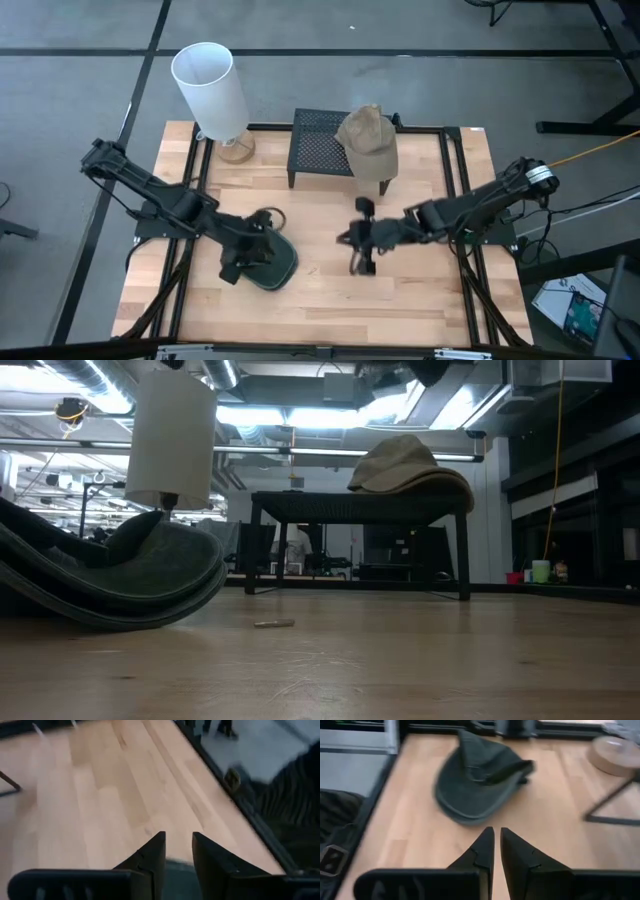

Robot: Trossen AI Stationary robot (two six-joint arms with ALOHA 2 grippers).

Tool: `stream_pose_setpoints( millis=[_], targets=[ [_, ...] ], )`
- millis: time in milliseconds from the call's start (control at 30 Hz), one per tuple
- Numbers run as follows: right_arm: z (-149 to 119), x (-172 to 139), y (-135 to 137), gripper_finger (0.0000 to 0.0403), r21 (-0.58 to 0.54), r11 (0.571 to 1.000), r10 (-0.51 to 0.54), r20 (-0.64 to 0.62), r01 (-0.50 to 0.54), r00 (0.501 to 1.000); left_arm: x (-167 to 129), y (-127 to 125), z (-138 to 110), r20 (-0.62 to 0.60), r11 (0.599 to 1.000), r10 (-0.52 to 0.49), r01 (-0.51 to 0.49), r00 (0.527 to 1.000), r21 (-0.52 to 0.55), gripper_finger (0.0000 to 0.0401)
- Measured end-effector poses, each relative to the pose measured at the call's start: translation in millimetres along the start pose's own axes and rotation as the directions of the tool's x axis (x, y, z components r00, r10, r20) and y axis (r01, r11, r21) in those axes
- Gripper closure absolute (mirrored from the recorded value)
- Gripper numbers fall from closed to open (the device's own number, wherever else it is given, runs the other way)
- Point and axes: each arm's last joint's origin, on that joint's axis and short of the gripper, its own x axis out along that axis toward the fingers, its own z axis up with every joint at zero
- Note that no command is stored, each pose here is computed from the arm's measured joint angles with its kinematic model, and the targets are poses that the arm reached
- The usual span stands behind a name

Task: Pick & Place hat
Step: Put the top black cap on the shelf

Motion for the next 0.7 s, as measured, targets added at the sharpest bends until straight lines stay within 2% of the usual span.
stream_pose_setpoints(
  millis=[167,300,367,533,700],
  targets=[
    [-27,8,24,0.0369,-0.040,0.996,0.078,0.074,-0.075,0.994,18,-11,-3,-0.145,0.994,-0.082,0.092,0.986,0.059,0.0313],
    [-49,12,36,0.0369,-0.045,0.992,0.126,0.126,-0.121,0.984,31,-25,-7,-0.204,0.979,-0.176,0.194,0.963,0.071,0.0313],
    [-57,13,40,0.0369,-0.043,0.989,0.146,0.163,-0.141,0.976,36,-31,-9,-0.226,0.976,-0.186,0.207,0.956,0.072,0.0313],
    [-73,15,42,0.0369,-0.052,0.986,0.168,0.225,-0.160,0.960,53,-41,-18,-0.298,0.984,-0.114,0.148,0.948,0.095,0.0313],
    [-82,17,41,0.0369,-0.048,0.985,0.171,0.246,-0.165,0.954,73,-46,-33,-0.407,0.985,-0.056,0.116,0.912,0.126,0.0313]
  ],
)
